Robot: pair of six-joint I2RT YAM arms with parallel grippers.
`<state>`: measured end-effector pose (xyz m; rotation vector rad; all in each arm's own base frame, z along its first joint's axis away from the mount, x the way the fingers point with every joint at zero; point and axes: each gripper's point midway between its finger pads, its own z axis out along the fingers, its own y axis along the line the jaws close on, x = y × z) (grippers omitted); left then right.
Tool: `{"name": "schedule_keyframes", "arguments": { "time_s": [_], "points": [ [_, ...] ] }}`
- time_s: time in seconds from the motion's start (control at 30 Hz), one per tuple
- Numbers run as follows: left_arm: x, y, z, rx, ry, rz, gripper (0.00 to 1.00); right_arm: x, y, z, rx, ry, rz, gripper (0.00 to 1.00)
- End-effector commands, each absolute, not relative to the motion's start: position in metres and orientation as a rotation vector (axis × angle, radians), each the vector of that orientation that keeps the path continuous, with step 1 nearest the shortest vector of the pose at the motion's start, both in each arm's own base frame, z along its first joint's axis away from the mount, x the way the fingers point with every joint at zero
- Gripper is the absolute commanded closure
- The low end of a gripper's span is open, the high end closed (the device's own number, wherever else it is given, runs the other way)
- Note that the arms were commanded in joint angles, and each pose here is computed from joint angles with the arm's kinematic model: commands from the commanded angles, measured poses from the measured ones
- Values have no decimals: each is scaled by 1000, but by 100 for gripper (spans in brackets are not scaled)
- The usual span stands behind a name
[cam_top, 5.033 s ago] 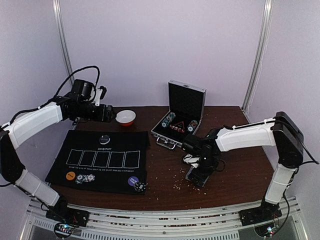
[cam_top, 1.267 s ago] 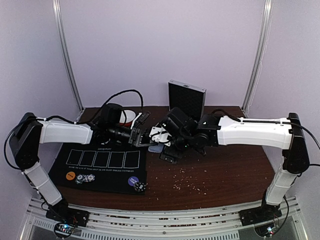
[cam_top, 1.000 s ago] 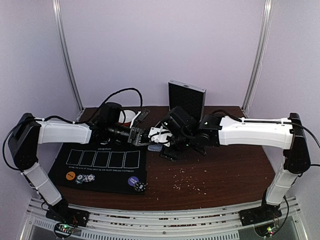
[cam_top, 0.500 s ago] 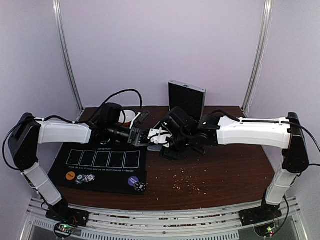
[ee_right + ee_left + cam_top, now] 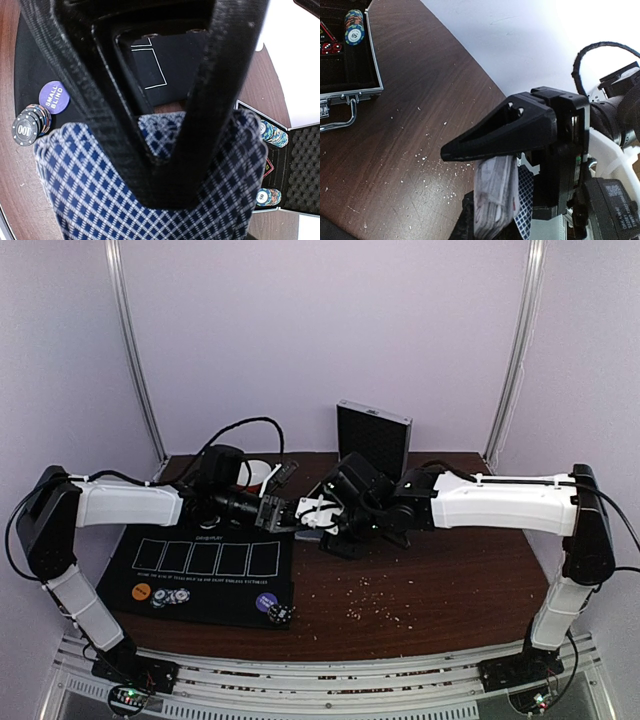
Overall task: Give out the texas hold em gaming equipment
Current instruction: Pass from the left arm to the right, then pick up the poker card from the face-down deck piles.
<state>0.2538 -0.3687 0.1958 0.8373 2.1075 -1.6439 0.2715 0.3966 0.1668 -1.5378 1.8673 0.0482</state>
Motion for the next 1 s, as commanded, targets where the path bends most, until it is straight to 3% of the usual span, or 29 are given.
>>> {"name": "schedule_keyframes", "arguments": {
  "time_s": [0.0, 0.1, 0.23, 0.97],
  "points": [
    [240, -378, 221, 956, 1988, -1706, 89, 285, 401, 178, -1463, 1860, 54, 53],
    [244, -379, 220, 950, 2003, -1677, 75, 285, 401, 178, -1460, 1861, 56, 55],
    [251, -378, 215, 957, 2049, -1593, 68, 285, 400, 178, -1454, 1862, 55, 55],
    [274, -354, 209, 925, 2151, -1399, 58, 284, 392, 176, -1455, 1872, 27, 55]
  ]
}}
